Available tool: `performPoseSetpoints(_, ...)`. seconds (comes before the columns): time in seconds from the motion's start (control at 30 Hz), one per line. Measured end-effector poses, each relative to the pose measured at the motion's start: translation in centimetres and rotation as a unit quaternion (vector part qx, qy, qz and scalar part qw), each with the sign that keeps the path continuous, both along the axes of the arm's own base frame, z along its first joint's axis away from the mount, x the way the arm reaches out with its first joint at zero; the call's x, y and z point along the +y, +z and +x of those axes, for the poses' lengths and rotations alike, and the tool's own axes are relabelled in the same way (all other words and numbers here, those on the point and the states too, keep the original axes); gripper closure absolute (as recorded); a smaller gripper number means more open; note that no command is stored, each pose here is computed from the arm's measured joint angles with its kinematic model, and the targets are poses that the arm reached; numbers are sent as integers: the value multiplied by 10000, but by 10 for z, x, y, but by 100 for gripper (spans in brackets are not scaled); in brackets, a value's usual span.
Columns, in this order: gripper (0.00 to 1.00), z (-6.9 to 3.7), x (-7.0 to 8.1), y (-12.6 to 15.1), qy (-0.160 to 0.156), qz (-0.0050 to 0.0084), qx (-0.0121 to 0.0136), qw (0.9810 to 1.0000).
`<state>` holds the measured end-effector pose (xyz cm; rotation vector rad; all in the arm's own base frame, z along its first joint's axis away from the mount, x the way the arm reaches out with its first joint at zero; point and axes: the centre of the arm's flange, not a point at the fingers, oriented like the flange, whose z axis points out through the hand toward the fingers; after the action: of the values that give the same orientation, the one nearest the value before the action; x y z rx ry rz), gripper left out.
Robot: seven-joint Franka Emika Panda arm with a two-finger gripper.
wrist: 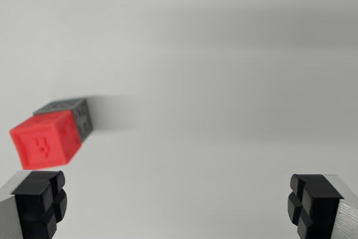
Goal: Destack cube
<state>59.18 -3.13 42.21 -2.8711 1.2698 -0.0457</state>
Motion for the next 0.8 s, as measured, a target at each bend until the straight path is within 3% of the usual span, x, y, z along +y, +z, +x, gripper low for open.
performPoseSetpoints(0.4,0,0,0,0,0,0,0,10000)
performPoseSetpoints(0.8,0,-2,7,-7,41,4,26,10000)
